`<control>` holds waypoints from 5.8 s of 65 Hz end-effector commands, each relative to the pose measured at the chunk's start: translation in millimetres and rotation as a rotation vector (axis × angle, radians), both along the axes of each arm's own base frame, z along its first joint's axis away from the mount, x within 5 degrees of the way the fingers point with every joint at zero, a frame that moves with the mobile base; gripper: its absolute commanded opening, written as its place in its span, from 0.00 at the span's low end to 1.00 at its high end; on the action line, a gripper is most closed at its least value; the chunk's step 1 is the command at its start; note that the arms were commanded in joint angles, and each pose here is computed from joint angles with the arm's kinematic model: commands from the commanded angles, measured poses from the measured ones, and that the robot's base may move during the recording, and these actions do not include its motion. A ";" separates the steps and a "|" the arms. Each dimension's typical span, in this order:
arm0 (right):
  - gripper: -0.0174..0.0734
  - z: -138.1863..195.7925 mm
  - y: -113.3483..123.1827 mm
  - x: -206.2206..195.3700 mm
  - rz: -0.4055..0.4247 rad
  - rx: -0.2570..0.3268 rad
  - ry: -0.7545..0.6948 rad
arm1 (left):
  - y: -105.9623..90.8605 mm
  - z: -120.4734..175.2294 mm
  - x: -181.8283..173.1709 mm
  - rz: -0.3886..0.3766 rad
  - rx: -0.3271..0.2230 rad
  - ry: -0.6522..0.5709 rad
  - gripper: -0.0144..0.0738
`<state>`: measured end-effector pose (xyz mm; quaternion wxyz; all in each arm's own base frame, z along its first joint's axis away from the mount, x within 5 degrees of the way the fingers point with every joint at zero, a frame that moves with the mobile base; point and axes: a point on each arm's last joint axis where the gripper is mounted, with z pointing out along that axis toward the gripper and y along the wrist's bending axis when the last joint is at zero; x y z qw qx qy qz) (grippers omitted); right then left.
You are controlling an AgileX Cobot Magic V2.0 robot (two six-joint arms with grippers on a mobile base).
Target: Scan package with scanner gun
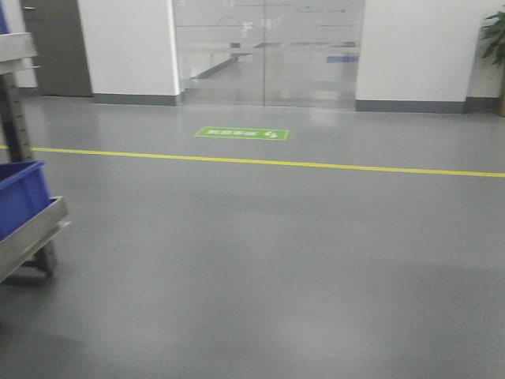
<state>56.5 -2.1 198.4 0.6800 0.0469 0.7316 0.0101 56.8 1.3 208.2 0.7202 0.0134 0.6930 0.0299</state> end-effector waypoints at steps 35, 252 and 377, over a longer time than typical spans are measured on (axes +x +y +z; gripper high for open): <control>0.02 2.0 -0.5 -0.2 -0.008 -0.004 -0.021 | -0.3 2.5 -0.5 -0.006 -0.010 -0.020 0.04; 0.02 2.0 -0.5 -0.2 -0.008 -0.004 -0.021 | -0.3 2.5 -0.5 -0.005 -0.010 -0.020 0.04; 0.81 181.3 4.5 54.0 0.084 -0.046 0.067 | -5.7 183.3 54.8 -0.064 -0.163 0.212 0.83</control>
